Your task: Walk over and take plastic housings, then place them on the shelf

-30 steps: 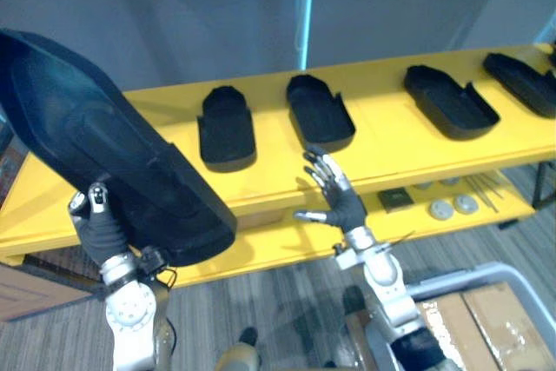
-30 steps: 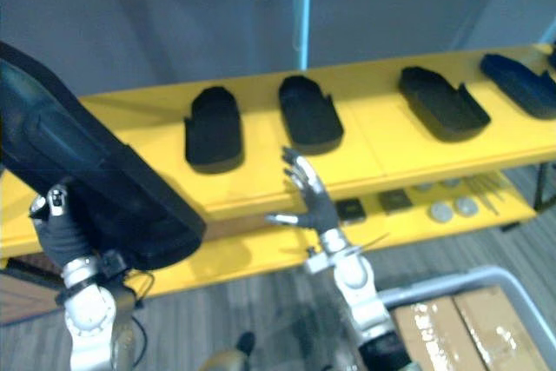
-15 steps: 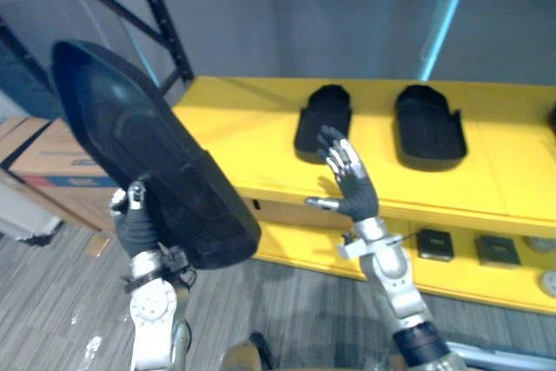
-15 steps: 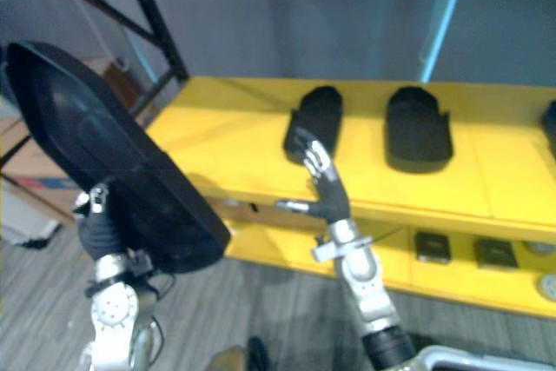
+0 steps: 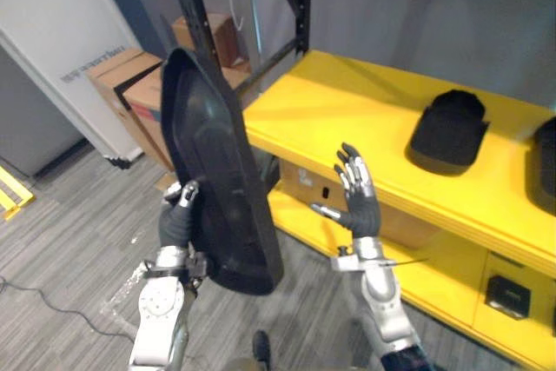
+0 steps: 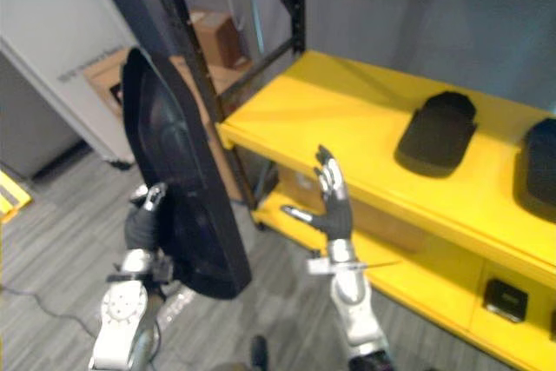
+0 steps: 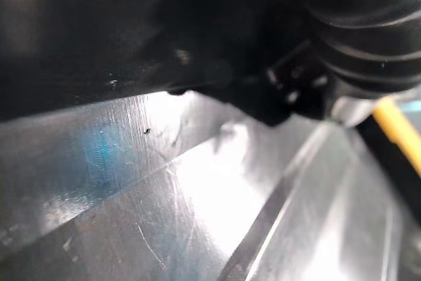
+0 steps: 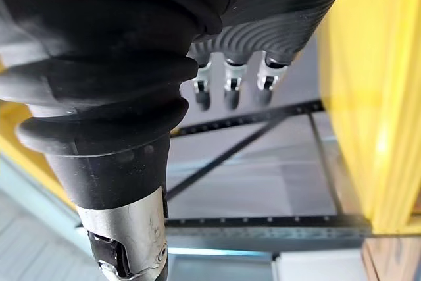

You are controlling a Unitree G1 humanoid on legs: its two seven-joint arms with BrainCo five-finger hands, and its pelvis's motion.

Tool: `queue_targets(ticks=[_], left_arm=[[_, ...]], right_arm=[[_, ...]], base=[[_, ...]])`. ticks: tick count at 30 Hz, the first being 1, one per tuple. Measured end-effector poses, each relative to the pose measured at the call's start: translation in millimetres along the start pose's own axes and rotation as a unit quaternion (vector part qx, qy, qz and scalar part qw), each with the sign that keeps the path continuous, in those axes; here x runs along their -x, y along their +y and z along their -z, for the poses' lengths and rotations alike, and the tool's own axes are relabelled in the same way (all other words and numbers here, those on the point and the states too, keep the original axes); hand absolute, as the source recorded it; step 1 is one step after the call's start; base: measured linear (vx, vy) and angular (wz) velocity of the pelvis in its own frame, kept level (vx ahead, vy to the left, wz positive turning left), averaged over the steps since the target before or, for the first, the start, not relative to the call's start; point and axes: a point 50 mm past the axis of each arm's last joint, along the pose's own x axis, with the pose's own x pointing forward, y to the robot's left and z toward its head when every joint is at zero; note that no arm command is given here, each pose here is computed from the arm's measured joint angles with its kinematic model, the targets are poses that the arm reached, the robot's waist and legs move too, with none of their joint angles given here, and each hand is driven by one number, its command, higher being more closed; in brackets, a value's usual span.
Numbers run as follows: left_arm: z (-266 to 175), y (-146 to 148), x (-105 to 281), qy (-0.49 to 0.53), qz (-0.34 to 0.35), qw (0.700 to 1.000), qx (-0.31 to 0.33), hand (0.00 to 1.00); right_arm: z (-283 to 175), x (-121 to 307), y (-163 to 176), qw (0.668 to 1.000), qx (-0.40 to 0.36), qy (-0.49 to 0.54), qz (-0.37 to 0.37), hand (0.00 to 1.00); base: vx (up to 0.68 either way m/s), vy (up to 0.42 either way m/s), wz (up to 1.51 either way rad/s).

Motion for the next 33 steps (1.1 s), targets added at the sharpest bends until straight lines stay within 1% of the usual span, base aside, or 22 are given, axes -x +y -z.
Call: queue_targets(ticks=[2, 6, 11, 13, 14, 15, 16, 19, 22, 26, 28, 33], left_arm=[[3, -4, 1, 0.012, 0.005, 1.000, 0.000, 1.00], [2, -12, -1, 0.007, 0.028, 1.000, -0.010, 1.00], [-5, -19, -9, -0.013, 0.071, 0.997, -0.016, 1.00], [-9, -17, -9, -0.021, 0.078, 0.996, -0.037, 1.00], [-11, -15, -9, -0.024, 0.077, 0.996, -0.042, 1.00], [-12, -13, -9, -0.025, 0.075, 0.996, -0.047, 1.00], [-14, -6, -10, -0.024, 0.056, 0.997, -0.056, 1.00], [-8, -8, -4, -0.005, 0.034, 0.998, -0.053, 1.00], [-7, -7, -2, -0.001, 0.033, 0.998, -0.053, 1.00], [-6, -5, 0, 0.001, 0.028, 0.998, -0.051, 1.00], [2, -2, 2, 0.018, 0.022, 0.998, -0.052, 1.00], [8, -1, 9, 0.033, 0.000, 0.999, -0.041, 1.00]], right_arm=[[2, 5, -5, 1.000, 0.009, 0.009, 0.004, 0.00], [0, 5, -16, 0.999, 0.021, 0.005, 0.035, 0.00], [4, 21, -42, 0.989, 0.046, 0.034, 0.136, 0.00], [5, 27, -46, 0.986, 0.046, 0.043, 0.157, 0.00], [4, 25, -42, 0.986, 0.034, 0.039, 0.159, 0.00], [0, 24, -40, 0.987, 0.027, 0.030, 0.157, 0.00], [-11, 19, -36, 0.990, 0.020, 0.003, 0.142, 0.00], [-17, 18, -40, 0.993, 0.036, -0.009, 0.113, 0.00], [-18, 20, -50, 0.992, 0.059, -0.010, 0.107, 0.00], [-22, 20, -56, 0.990, 0.071, -0.026, 0.117, 0.00], [-21, 21, -56, 0.990, 0.071, -0.022, 0.120, 0.00], [-29, 14, -59, 0.990, 0.091, -0.052, 0.096, 0.00]], base=[[0.03, -0.055, 0.04], [-0.01, -0.055, 0.00], [-0.05, 0.036, -0.19], [-0.08, 0.007, -0.64], [-0.08, -0.021, -0.68], [-0.11, -0.055, -0.88], [-0.06, -0.046, -0.63], [0.00, -0.010, -0.42], [0.08, -0.023, -0.32], [0.15, -0.061, -0.21], [0.17, -0.105, -0.39], [0.22, 0.036, -0.85]])
